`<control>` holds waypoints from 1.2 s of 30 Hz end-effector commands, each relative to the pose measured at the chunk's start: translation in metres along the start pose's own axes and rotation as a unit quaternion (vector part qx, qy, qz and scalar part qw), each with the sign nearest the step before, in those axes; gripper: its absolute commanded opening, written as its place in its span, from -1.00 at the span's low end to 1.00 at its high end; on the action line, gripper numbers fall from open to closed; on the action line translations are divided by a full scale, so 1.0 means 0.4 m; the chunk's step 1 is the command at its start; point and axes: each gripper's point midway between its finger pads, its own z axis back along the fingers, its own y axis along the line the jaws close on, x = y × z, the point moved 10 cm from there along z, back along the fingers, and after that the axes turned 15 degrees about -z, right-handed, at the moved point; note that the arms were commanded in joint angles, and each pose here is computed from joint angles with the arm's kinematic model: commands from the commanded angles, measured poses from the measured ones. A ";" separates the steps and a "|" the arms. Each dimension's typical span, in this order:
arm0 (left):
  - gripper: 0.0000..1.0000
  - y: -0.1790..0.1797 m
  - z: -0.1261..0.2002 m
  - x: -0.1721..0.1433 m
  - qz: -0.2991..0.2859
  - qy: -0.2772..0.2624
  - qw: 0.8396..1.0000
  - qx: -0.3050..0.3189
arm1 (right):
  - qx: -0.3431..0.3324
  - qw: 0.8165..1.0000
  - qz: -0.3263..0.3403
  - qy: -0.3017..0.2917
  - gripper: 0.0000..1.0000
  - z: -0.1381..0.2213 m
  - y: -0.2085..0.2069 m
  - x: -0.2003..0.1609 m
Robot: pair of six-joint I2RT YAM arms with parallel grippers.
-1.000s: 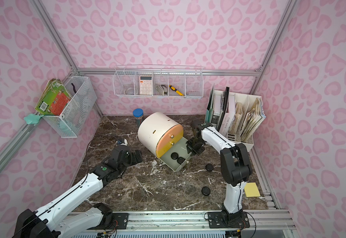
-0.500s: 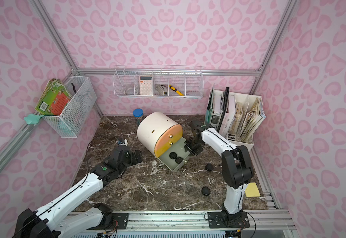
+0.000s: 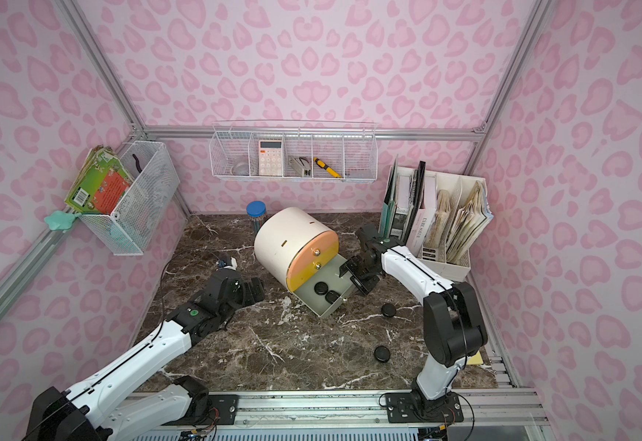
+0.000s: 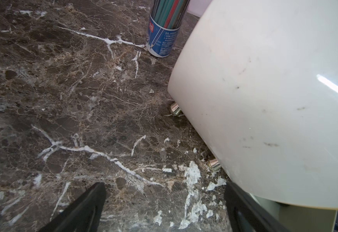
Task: Put the bluetooth earphones in the drawer according to color
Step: Pick up the Bluetooth earphone from the center of the board.
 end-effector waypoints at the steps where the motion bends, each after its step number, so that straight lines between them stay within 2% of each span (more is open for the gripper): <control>1: 0.94 -0.003 0.005 0.005 -0.001 -0.013 1.000 -0.011 | 0.016 0.999 0.023 -0.035 0.76 0.037 -0.005 -0.003; 3: 0.94 -0.004 0.011 0.006 -0.002 -0.019 1.000 -0.018 | 0.032 0.996 0.055 -0.057 0.88 0.066 -0.007 -0.009; 6: 0.94 -0.010 0.020 0.005 -0.002 -0.028 0.999 -0.038 | 0.051 0.984 0.113 -0.124 0.94 0.115 -0.029 -0.018; 11: 0.96 -0.017 0.032 0.002 -0.001 -0.044 0.997 -0.070 | 0.090 0.944 0.202 -0.244 0.97 0.191 -0.109 -0.021; 14: 0.97 -0.019 0.034 -0.001 -0.001 -0.049 0.996 -0.076 | 0.107 0.922 0.210 -0.307 0.97 0.220 -0.164 -0.012; 16: 0.99 -0.018 0.033 -0.002 0.000 -0.049 0.996 -0.074 | 0.106 0.915 0.205 -0.330 0.97 0.228 -0.199 0.003; 22: 0.99 -0.019 0.028 -0.003 -0.002 -0.047 0.997 -0.068 | 0.079 0.926 0.171 -0.326 0.96 0.182 -0.284 0.069; 27: 0.98 -0.016 0.028 -0.002 -0.002 -0.047 0.997 -0.061 | 0.047 0.936 0.152 -0.313 0.97 0.129 -0.314 0.109; 36: 0.99 -0.016 0.027 -0.001 -0.003 -0.046 0.997 -0.058 | -0.021 0.953 0.132 -0.273 0.74 0.053 -0.317 0.151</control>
